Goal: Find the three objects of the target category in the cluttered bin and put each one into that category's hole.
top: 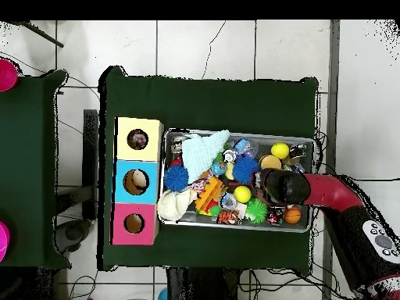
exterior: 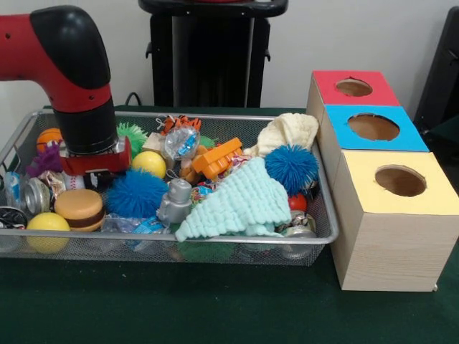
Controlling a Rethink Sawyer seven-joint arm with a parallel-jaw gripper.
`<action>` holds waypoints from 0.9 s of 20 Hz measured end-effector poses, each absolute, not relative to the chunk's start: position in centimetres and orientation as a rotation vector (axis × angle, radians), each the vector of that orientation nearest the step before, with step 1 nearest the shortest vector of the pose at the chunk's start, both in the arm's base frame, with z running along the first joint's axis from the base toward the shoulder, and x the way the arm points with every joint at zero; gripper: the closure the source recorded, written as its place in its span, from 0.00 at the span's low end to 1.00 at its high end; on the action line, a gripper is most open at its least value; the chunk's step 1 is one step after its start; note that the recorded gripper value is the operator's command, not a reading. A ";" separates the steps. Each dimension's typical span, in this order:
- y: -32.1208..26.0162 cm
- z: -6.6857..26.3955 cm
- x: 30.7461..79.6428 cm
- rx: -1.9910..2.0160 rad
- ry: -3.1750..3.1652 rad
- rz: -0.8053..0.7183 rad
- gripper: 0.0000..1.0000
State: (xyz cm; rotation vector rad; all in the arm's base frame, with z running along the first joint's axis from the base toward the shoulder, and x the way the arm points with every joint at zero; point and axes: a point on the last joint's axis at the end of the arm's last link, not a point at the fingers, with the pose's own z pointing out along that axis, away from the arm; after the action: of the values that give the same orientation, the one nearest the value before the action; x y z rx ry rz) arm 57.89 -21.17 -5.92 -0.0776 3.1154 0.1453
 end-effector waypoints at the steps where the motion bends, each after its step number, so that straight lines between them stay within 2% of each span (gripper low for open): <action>1: -21.3 -5.9 57.8 -0.079 3.119 0.146 0.00; 12: -20.6 -4.8 57.8 -0.137 3.114 0.119 0.00; 16: -18.9 -0.5 58.9 -0.194 3.103 0.076 0.00; 18: -17.8 2.9 60.2 -0.207 3.092 0.044 0.00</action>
State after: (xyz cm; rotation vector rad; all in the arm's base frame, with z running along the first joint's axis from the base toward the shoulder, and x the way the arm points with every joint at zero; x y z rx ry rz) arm 60.19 -17.77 2.94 -0.2066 3.0921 0.0440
